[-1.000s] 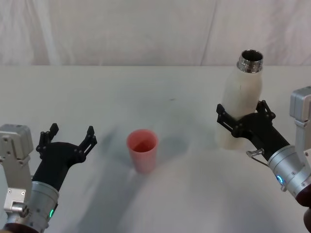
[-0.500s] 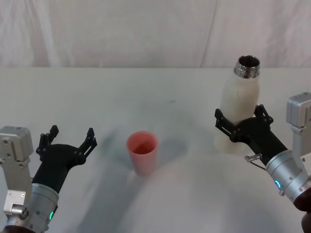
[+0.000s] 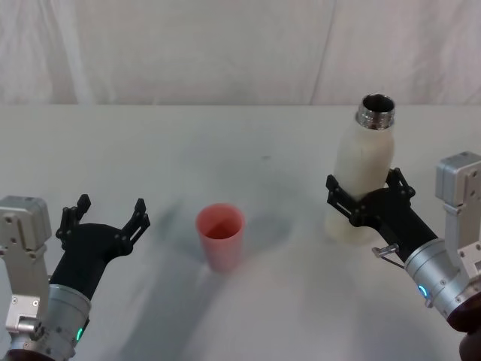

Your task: Grasp the thermos with one hand and pour water into the cup lid.

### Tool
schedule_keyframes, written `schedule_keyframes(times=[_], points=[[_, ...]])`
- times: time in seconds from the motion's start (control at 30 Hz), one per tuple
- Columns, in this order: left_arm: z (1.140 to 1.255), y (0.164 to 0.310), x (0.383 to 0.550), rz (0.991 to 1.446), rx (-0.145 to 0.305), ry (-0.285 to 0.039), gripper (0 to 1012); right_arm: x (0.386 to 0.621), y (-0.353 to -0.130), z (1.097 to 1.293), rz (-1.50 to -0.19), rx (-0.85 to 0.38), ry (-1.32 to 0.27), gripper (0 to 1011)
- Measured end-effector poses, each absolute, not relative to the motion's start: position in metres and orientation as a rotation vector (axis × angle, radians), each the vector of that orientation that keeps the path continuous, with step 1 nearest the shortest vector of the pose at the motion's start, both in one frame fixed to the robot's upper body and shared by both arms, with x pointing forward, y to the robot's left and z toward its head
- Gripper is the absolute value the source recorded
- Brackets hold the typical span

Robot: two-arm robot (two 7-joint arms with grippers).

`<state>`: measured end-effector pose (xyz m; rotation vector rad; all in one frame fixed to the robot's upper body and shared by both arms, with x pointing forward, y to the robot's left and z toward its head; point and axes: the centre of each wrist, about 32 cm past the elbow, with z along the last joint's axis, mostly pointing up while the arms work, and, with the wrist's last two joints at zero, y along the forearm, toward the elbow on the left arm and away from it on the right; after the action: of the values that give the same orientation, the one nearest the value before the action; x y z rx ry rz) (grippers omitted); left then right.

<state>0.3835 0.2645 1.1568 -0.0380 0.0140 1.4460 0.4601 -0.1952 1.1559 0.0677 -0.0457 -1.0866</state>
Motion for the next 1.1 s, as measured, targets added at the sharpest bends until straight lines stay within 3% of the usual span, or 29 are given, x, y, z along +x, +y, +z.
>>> schedule_keyframes(times=[1.1], points=[[1.1568, 0.2645, 0.3835, 1.446, -0.038, 0.014, 1001, 0.4662, -0.1917, 1.1468, -1.048, 0.053, -0.089, 947]])
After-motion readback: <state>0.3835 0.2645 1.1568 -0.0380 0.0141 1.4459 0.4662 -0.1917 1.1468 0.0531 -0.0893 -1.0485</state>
